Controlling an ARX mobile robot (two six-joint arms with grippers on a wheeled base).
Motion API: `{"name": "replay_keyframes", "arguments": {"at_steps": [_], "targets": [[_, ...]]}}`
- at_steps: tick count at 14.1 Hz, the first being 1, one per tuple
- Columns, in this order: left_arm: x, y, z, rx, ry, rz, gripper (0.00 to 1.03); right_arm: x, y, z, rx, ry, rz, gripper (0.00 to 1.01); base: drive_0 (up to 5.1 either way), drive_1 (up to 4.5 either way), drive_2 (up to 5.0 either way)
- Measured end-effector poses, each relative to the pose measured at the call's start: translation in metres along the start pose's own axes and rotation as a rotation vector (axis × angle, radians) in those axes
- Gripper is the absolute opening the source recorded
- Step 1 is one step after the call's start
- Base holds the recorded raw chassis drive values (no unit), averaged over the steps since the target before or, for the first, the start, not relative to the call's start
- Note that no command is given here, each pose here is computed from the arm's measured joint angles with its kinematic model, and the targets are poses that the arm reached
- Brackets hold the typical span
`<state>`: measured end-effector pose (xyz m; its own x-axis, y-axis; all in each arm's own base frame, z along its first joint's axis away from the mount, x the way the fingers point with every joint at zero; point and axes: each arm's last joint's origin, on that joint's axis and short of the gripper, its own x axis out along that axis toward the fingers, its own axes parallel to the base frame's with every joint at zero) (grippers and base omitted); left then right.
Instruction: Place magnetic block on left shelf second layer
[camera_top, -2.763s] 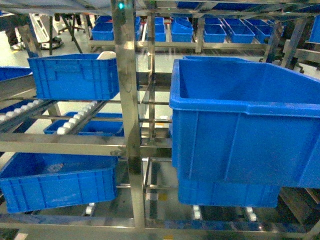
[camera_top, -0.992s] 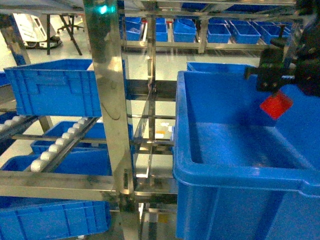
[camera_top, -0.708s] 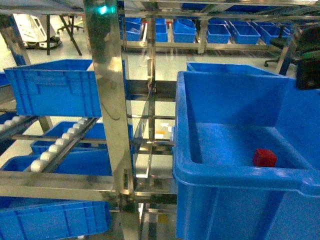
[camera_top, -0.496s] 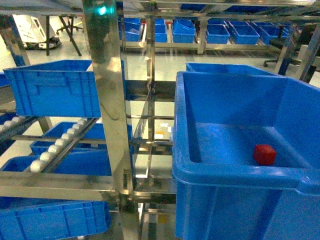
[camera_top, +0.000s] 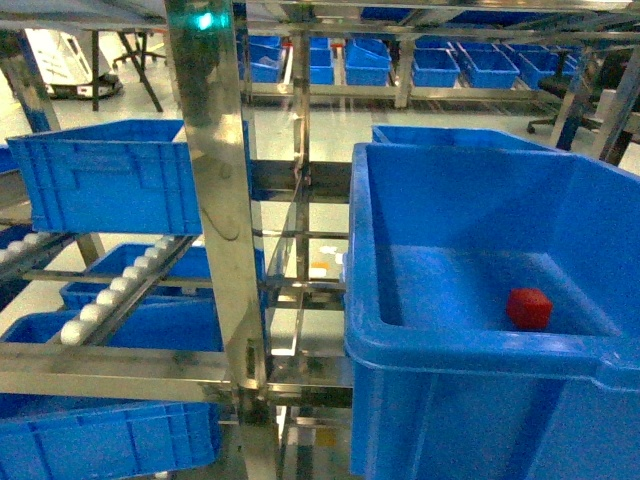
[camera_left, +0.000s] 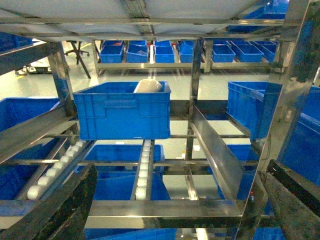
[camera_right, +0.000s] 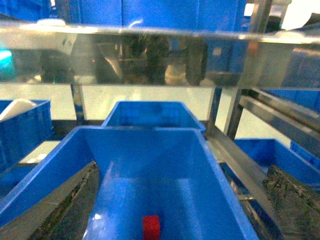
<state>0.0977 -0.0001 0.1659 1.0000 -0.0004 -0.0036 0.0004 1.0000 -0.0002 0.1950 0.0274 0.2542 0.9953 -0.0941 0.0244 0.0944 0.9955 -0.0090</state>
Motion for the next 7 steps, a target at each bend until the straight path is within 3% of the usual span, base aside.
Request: {"name": "replay_keyframes", "arguments": {"at_steps": [2,3,5,6,7], "targets": [[0.000,0.000,0.000,0.000,0.000,0.000,0.98,-0.006,-0.006,-0.012,-0.005,0.029,0.082,0.79,0.0,0.00,0.0],[0.000,0.000,0.000,0.000,0.000,0.000,0.98,-0.028,-0.017,-0.036,-0.004,0.022,0.089,0.40,0.0,0.00,0.0],[0.000,0.000,0.000,0.000,0.000,0.000,0.98,-0.038,-0.027,-0.049,-0.005,0.029,0.108,0.15,0.0,0.00,0.0],[0.000,0.000,0.000,0.000,0.000,0.000,0.98,-0.042,-0.032,-0.052,-0.004,0.022,0.075,0.02,0.0,0.00,0.0],[0.000,0.000,0.000,0.000,0.000,0.000,0.98,-0.048,-0.032,-0.058,0.000,0.024,0.087,0.02,0.0,0.00,0.0]]}}
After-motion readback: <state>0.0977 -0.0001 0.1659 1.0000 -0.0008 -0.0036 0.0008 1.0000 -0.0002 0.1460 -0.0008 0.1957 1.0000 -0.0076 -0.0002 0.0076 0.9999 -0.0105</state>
